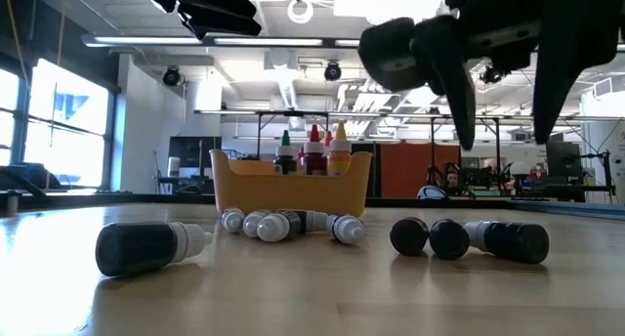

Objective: Pick & Place food coloring
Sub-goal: Put the small blue food coloring bottle into the yellow bin

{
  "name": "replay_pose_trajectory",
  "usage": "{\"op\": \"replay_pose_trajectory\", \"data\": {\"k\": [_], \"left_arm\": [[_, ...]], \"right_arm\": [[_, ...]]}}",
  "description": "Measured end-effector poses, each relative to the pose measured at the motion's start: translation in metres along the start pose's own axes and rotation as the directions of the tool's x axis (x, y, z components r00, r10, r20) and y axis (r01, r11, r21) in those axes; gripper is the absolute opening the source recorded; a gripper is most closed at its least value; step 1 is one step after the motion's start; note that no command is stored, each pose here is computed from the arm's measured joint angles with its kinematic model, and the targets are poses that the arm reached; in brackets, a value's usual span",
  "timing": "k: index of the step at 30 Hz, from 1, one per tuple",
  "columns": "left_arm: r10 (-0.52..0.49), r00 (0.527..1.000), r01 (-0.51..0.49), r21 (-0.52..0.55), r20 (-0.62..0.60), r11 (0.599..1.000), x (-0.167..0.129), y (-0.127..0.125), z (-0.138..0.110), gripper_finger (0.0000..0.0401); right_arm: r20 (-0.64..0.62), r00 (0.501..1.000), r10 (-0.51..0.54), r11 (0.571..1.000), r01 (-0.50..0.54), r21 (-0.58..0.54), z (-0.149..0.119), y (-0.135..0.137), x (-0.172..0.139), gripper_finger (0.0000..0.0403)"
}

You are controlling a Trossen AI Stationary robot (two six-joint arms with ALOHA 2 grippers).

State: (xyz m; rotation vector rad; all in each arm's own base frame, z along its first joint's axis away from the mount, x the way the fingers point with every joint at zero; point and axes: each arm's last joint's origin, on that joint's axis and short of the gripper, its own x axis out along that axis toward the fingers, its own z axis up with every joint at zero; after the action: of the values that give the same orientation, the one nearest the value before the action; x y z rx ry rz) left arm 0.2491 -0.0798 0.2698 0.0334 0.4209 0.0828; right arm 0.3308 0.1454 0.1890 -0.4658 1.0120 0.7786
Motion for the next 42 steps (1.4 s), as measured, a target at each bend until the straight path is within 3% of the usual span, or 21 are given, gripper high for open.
{"op": "replay_pose_trajectory", "data": {"k": [9,19,26,33,38,42], "left_arm": [[-0.001,1.0,0.001,-0.005,0.012,1.0,0.0,0.0,0.001,0.0179],[-0.001,1.0,0.001,-0.003,0.007,1.0,0.0,0.0,0.001,0.0179],[-0.002,1.0,0.002,-0.003,0.007,1.0,0.0,0.0,0.001,0.0179],[-0.002,1.0,0.002,-0.003,0.007,1.0,0.0,0.0,0.001,0.0179],[-0.002,1.0,0.002,-0.001,0.007,1.0,0.0,0.0,0.001,0.0179],[-0.002,1.0,0.002,0.0,0.007,1.0,0.0,0.0,0.001,0.0179]], "right_arm": [[-0.084,0.996,0.034,0.998,-0.037,-0.042,-0.011,-0.005,0.033,0.0154],[-0.169,0.986,-0.012,0.995,-0.004,-0.095,-0.021,-0.011,0.058,0.0154],[-0.175,0.984,-0.02,0.999,0.012,-0.047,-0.022,-0.012,0.061,0.0151],[-0.163,0.986,-0.028,0.999,0.021,-0.045,-0.02,-0.012,0.057,0.0111],[-0.139,0.986,-0.088,0.995,0.081,-0.056,-0.016,-0.014,0.044,0.0073],[-0.147,0.95,-0.276,0.96,0.267,-0.082,-0.013,-0.026,0.02,0.0064]]}}
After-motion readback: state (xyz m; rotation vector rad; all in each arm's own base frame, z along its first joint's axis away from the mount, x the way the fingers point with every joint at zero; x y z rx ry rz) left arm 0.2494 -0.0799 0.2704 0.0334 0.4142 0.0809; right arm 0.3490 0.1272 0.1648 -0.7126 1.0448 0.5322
